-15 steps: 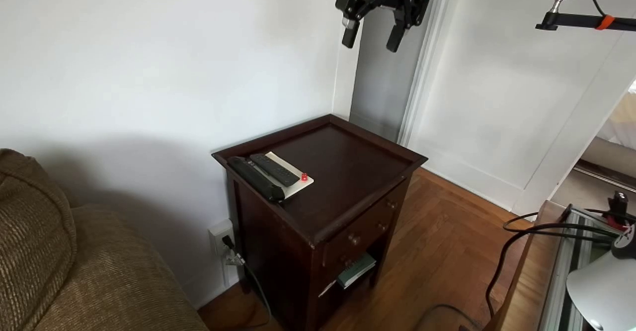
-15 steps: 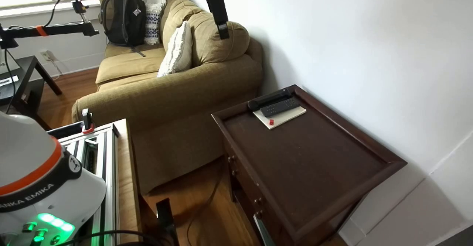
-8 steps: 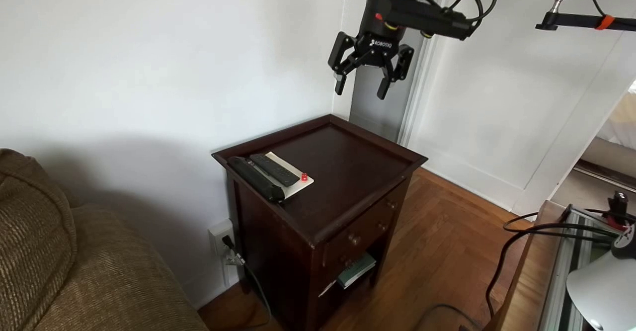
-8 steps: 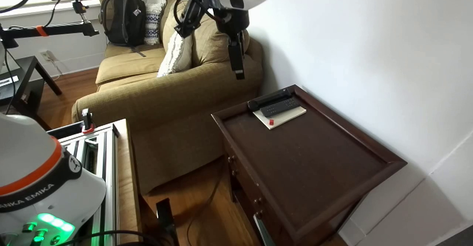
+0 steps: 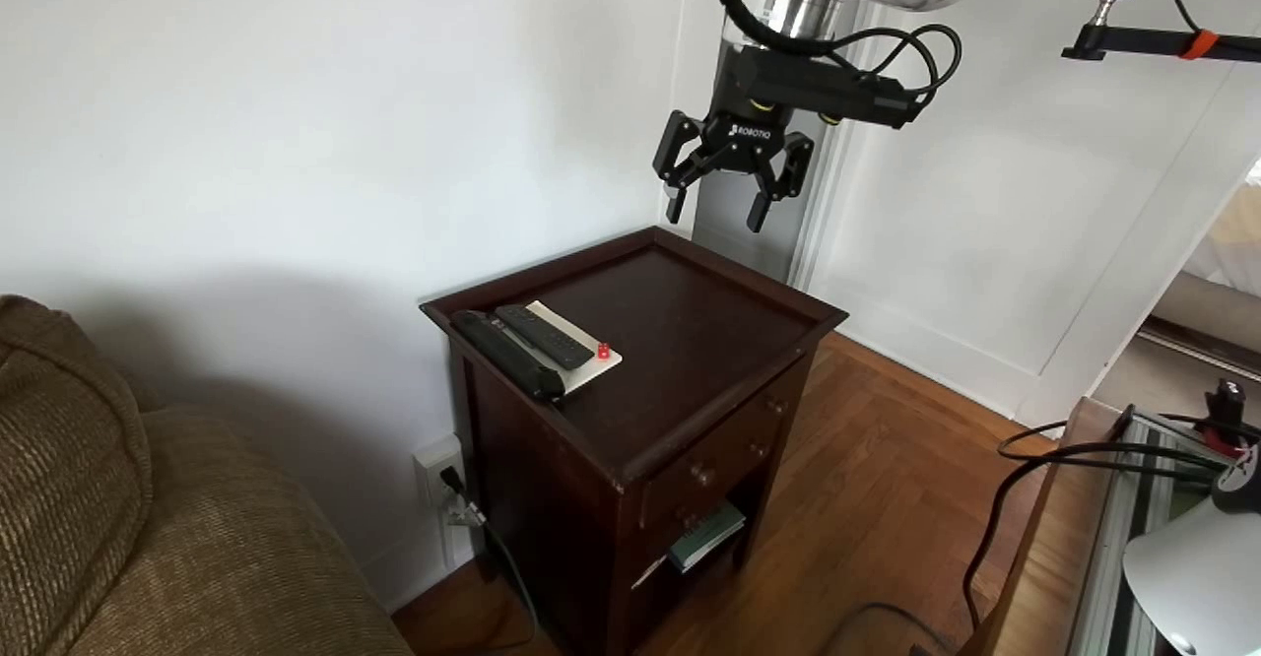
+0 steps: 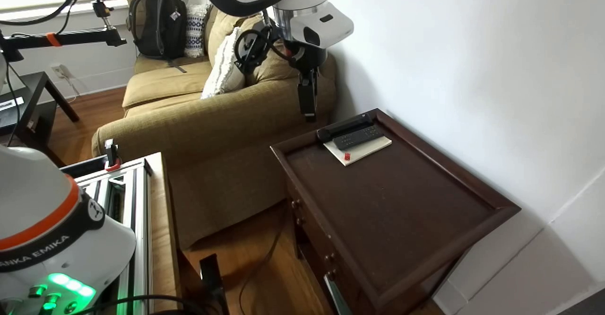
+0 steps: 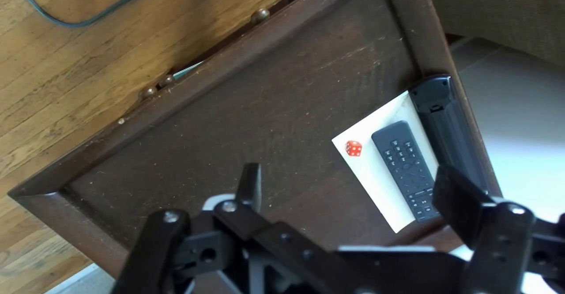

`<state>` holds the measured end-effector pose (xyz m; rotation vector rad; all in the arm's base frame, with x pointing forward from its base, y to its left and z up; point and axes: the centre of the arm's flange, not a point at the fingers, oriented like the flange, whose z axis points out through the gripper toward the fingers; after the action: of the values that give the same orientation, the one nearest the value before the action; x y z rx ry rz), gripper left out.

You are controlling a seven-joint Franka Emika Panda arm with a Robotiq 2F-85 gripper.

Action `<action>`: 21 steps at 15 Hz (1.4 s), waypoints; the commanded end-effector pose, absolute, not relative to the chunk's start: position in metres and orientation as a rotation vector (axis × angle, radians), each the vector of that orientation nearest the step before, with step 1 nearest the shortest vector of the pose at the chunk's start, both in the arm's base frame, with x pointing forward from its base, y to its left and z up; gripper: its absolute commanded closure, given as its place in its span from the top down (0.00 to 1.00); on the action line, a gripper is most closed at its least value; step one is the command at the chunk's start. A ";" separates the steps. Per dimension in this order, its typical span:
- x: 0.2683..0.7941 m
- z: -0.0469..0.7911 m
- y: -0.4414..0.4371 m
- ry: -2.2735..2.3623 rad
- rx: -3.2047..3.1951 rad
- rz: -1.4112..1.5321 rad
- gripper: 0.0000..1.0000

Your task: Move the orange object to the right

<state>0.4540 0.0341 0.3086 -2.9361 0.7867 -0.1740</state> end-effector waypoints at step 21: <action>0.556 0.169 0.004 1.096 -2.828 0.088 1.00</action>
<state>0.5251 -0.0012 0.2005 -2.8573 1.0509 0.0455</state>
